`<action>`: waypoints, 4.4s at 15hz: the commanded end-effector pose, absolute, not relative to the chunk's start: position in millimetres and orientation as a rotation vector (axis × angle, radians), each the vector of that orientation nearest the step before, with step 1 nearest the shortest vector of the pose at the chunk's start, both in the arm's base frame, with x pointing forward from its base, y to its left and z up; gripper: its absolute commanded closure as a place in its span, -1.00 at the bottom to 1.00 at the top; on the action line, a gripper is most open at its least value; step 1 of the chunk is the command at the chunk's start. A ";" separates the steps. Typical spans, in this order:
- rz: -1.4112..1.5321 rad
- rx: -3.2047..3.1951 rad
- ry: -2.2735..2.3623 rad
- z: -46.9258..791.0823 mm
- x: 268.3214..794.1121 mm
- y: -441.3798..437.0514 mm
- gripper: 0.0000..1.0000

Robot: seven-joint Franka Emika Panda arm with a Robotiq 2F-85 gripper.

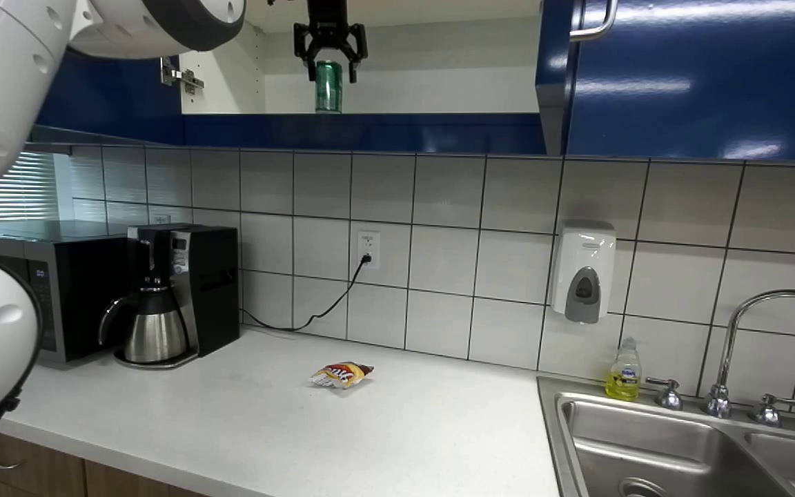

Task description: Put the soda can into the cupboard

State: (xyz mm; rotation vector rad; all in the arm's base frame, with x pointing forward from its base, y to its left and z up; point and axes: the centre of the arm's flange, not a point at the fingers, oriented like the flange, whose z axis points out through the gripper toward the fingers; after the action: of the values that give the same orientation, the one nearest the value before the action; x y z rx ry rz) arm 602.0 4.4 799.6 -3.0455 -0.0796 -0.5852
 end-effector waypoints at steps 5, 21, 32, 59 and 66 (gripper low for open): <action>-0.577 -3.038 -0.113 820.2 580.7 -5.2 -1.00; -0.433 -3.049 -0.287 816.7 488.7 -23.6 -1.00; -0.302 -3.018 -0.396 800.3 437.9 -26.9 -1.00; -0.217 -2.882 -0.593 597.8 425.0 -25.9 -1.00; -0.193 -2.876 -0.597 573.8 428.8 -24.6 -1.00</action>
State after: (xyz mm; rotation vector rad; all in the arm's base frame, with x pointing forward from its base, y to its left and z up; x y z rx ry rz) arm 435.3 -24.7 578.0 -2.9004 -0.5685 -0.1528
